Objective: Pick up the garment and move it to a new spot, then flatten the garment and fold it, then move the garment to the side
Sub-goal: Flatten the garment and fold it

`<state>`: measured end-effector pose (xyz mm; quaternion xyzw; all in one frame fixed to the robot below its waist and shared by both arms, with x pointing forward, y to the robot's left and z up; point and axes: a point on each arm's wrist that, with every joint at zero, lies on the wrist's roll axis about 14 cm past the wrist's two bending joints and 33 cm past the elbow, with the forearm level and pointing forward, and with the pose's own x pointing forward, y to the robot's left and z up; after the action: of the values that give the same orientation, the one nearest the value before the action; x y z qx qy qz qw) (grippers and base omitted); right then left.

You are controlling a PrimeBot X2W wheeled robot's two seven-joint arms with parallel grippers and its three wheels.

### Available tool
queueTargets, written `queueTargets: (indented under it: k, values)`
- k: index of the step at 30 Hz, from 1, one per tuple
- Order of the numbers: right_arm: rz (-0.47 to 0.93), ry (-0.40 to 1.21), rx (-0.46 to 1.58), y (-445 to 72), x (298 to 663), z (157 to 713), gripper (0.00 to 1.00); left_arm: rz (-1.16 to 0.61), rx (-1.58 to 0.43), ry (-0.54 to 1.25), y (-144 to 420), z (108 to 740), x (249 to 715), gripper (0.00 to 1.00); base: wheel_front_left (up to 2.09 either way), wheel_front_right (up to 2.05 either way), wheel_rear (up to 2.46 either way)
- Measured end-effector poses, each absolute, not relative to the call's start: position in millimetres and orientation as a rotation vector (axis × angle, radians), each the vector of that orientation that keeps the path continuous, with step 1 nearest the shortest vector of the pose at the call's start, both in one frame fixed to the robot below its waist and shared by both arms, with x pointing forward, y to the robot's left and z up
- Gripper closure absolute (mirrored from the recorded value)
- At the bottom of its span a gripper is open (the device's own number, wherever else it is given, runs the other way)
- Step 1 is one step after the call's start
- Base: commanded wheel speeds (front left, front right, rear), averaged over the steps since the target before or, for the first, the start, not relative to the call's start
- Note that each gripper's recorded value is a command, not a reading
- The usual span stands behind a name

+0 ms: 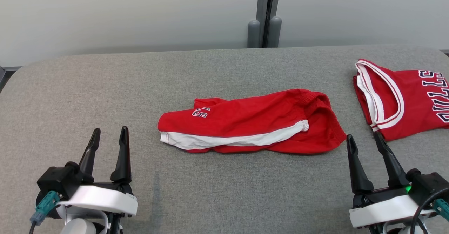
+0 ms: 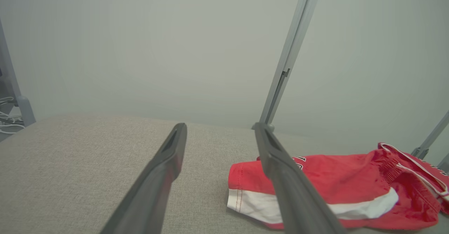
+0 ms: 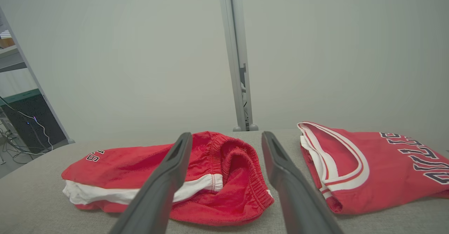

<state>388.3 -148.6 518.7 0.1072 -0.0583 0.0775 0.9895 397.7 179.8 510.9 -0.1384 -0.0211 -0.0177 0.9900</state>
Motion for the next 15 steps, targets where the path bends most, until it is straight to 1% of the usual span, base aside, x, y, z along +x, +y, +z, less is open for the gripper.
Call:
queueTargets:
  k: [3, 15]
  values:
    - [0.181, -0.110, 0.216, -140.5, 386.8, 517.2, 0.00, -0.026, -0.278, -0.035, 179.4, 505.2, 392.8, 0.00, 0.00, 0.00, 0.00]
    - [0.206, -0.094, 0.219, -133.2, 382.6, 512.9, 0.00, -0.017, -0.275, -0.032, 180.1, 496.9, 389.0, 0.00, 0.00, 0.00, 0.00]
